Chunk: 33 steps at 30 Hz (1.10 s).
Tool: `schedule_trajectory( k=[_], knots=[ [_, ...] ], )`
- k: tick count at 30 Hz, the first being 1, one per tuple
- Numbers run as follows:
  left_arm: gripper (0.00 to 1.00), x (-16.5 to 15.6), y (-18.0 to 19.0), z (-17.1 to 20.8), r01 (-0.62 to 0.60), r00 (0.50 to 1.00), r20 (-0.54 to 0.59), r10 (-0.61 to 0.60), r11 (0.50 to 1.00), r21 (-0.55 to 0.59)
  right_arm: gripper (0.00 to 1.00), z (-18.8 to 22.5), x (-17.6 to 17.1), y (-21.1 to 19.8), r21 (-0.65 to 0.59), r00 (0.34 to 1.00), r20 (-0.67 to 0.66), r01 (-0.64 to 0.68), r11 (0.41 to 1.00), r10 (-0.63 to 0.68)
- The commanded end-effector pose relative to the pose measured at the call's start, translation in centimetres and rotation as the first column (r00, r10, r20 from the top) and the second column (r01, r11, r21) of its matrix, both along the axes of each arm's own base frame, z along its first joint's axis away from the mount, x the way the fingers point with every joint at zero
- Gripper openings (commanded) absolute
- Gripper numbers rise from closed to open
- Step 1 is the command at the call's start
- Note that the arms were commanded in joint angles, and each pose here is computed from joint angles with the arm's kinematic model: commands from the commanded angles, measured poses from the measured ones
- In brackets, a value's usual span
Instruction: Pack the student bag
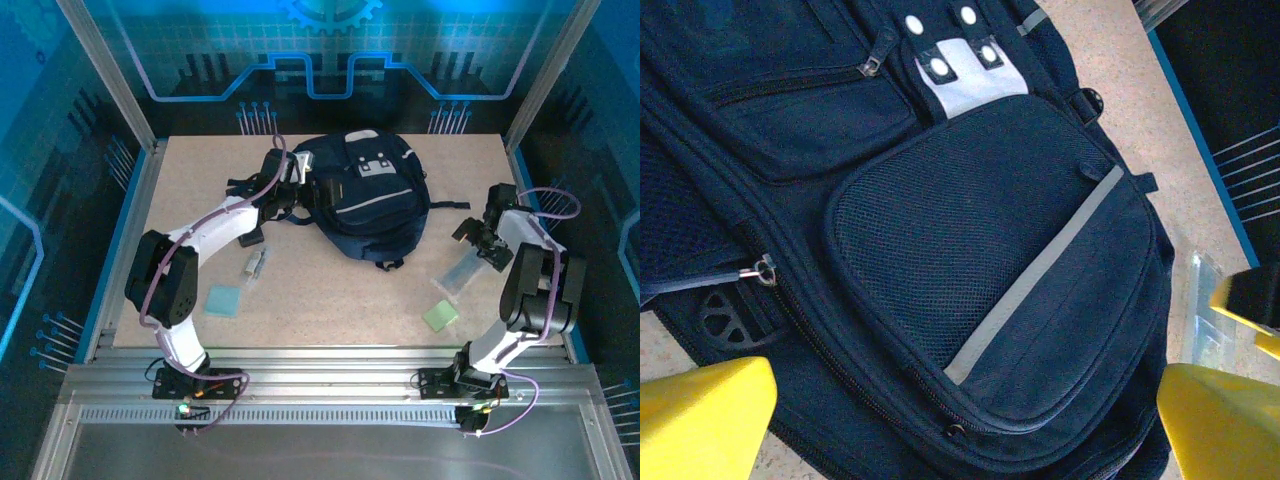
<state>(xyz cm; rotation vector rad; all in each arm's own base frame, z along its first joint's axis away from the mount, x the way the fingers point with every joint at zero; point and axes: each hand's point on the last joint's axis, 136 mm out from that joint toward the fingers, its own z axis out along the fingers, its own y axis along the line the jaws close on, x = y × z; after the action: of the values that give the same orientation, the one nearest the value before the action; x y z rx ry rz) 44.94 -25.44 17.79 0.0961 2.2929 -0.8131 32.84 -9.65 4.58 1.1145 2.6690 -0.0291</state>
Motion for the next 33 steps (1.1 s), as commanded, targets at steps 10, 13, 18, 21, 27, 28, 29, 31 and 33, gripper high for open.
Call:
schedule_trajectory(
  k=[10,13,18,21,27,28,29,31,33],
  knots=[
    [0.99,-0.5,-1.4,0.2,0.046,0.999,-0.017,-0.046,0.999,-0.026,0.9,-2.9,1.1,-0.1,0.021,0.999,-0.049,-0.016,1.0,0.017],
    [0.99,-0.5,-1.5,0.3,0.056,0.998,-0.01,-0.056,0.998,-0.012,0.65,-2.9,0.9,0.1,0.024,0.999,-0.043,-0.023,0.999,0.024],
    [0.99,-0.6,-1.1,0.6,0.069,0.998,0.012,-0.069,0.997,0.031,0.32,-2.3,0.6,0.3,0.024,0.999,-0.017,-0.041,0.999,0.041],
    [0.99,-0.6,-0.8,0.7,0.071,0.997,0.027,-0.073,0.995,0.065,0.25,-1.1,0.7,0.3,0.01,0.998,0.005,-0.058,0.998,0.058],
    [0.99,-0.3,-1.6,0.8,0.138,0.989,0.036,-0.144,0.983,0.124,0.0,2.7,0.9,0.9,0.007,0.991,0.092,-0.103,0.995,0.102],
    [0.99,-0.2,-1.9,0.7,0.153,0.986,0.039,-0.16,0.978,0.141,0.0,3.1,0.9,1.1,0.013,0.988,0.106,-0.112,0.994,0.11],
    [0.98,-0.2,-2.3,0.8,0.172,0.982,0.047,-0.182,0.972,0.163,0.0,3.7,0.9,1.5,0.021,0.985,0.126,-0.121,0.992,0.118],
    [0.98,-0.2,-2.9,0.8,0.208,0.972,0.064,-0.225,0.956,0.207,0.0,4.8,0.8,2.0,0.037,0.978,0.163,-0.135,0.99,0.127],
    [0.98,-0.4,-3.9,0.8,0.253,0.957,0.078,-0.28,0.934,0.251,0.0,6.0,0.6,2.7,0.053,0.969,0.201,-0.154,0.987,0.141]
  ],
)
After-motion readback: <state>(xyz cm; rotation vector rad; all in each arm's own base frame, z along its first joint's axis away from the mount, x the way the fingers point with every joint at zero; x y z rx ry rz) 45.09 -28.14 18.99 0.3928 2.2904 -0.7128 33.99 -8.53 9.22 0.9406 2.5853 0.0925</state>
